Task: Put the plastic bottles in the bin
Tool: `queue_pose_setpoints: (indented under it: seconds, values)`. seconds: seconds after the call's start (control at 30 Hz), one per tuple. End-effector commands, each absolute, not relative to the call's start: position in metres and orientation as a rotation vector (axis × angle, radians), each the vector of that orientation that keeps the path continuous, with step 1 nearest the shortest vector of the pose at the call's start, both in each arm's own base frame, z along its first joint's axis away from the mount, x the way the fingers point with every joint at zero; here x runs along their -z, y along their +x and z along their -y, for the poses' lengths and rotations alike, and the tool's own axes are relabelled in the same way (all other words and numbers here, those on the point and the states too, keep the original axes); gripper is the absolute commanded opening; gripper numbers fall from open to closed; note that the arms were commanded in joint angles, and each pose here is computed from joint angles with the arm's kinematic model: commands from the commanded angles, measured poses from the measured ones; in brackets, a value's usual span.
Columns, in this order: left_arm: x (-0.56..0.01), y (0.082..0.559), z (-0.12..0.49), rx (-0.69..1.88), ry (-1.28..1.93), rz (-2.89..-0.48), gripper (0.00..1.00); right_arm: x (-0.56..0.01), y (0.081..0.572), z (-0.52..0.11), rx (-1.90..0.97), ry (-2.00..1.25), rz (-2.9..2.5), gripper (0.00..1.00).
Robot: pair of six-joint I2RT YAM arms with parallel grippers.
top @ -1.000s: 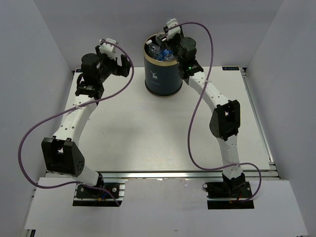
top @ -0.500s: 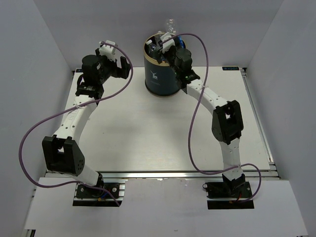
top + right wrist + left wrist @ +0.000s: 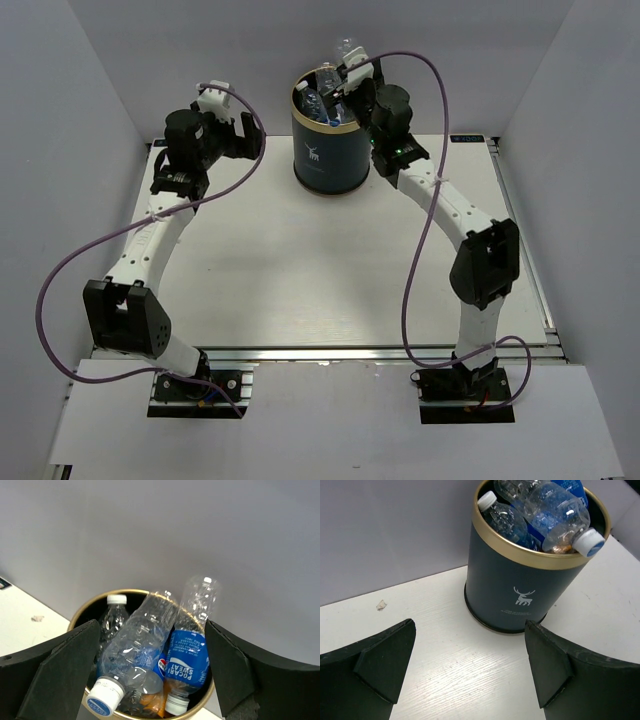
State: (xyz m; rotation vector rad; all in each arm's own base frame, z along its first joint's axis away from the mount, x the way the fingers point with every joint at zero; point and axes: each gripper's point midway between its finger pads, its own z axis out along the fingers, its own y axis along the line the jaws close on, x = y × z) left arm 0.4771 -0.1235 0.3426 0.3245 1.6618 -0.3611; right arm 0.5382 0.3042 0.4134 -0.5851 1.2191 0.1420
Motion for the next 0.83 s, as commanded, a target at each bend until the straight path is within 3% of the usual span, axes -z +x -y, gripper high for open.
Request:
queue_pose_setpoints:
  seconds: [0.0,0.13,0.23,0.27,0.33,0.4,0.43,0.5,0.6,0.8]
  values:
    - [-0.390,0.462,0.110,0.344,0.217,-1.616,0.98,-0.465,0.509,-0.297,-0.197,-0.557,-1.149,0.89]
    - [-0.359,0.459,0.078,0.295,-0.042,-1.704,0.98,-0.461,0.468,-0.302,-0.342,-0.654,-1.225,0.89]
    - [-0.312,0.449,0.035,0.247,-0.331,-1.802,0.98,-0.464,0.435,-0.271,-0.400,-0.525,-1.270,0.89]
    - [-0.298,0.444,0.025,0.241,-0.395,-1.828,0.98,-0.424,0.432,-0.262,-0.406,-0.500,-1.360,0.89]
    - [-0.262,0.429,0.002,0.194,-0.546,-1.863,0.98,-0.420,0.408,-0.232,-0.433,-0.388,-1.410,0.89]
    - [-0.246,0.414,-0.024,0.088,-0.708,-1.831,0.98,-0.350,0.396,-0.208,-0.407,-0.294,-1.578,0.89]
    - [-0.229,0.404,-0.029,0.054,-0.738,-1.859,0.98,-0.348,0.380,-0.192,-0.427,-0.218,-1.587,0.89]
    - [-0.222,0.391,-0.037,0.009,-0.795,-1.850,0.98,-0.275,0.365,-0.166,-0.362,-0.113,-1.750,0.89]
    - [-0.221,0.373,-0.039,0.024,-0.808,-1.807,0.98,-0.236,0.336,-0.145,-0.360,0.000,-1.821,0.89]
    - [-0.224,0.340,-0.033,0.103,-0.780,-1.718,0.98,-0.218,0.294,-0.132,-0.462,0.061,-1.754,0.89]
